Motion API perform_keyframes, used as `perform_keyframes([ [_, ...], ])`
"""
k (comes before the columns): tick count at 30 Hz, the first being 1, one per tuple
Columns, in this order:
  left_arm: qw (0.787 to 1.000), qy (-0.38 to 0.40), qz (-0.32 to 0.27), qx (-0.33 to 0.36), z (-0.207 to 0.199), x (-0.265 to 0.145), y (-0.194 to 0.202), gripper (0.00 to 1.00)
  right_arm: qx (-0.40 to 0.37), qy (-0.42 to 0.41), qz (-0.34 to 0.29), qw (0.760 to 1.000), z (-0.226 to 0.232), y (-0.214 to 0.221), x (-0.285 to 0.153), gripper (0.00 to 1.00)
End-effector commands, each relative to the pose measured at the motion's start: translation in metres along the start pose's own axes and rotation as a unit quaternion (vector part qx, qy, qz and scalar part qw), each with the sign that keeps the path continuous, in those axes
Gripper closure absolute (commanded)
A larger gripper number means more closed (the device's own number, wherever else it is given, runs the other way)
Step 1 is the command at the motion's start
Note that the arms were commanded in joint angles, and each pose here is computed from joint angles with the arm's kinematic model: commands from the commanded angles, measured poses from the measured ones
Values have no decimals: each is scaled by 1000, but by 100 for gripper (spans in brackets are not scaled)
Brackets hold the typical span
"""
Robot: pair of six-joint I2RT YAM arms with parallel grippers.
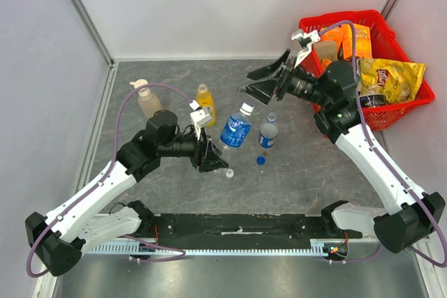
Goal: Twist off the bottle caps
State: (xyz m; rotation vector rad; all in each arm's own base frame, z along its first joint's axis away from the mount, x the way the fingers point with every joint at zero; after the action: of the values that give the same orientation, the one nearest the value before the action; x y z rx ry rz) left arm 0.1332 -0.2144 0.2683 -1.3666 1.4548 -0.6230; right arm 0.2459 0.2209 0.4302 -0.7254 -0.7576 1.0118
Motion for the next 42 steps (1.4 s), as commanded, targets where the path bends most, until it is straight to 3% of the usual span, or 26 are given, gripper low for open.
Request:
perform_keyframes([
  [1, 994, -103, -5, 40, 19, -11, -9, 84, 25, 118, 11, 993, -29, 9, -7, 2],
  [10, 978, -199, -9, 57, 32, -29, -11, 84, 76, 171, 30, 982, -54, 20, -1, 2],
  [16, 978, -200, -5, 63, 33, -29, -9, 84, 106, 163, 54, 979, -61, 32, 13, 14],
  [31, 980, -191, -1, 62, 33, -25, -10, 84, 121, 143, 90, 978, -54, 61, 31, 34],
  [42, 981, -188, -2, 58, 33, -24, -7, 84, 160, 101, 81, 979, -47, 69, 33, 82],
])
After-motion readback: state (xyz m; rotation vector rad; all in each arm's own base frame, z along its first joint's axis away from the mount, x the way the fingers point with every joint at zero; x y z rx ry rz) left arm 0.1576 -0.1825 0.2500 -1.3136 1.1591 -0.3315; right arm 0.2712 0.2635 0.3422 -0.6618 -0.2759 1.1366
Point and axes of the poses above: each gripper's point midway between its finger pads, its own x axis out along the fingers, its own z axis along the line the jaws close on, y = z × x, the point moved 6 cm from there along -x, back along the fingers, and after that the axes turned 8 degrees about x, right-handed, at the moved point
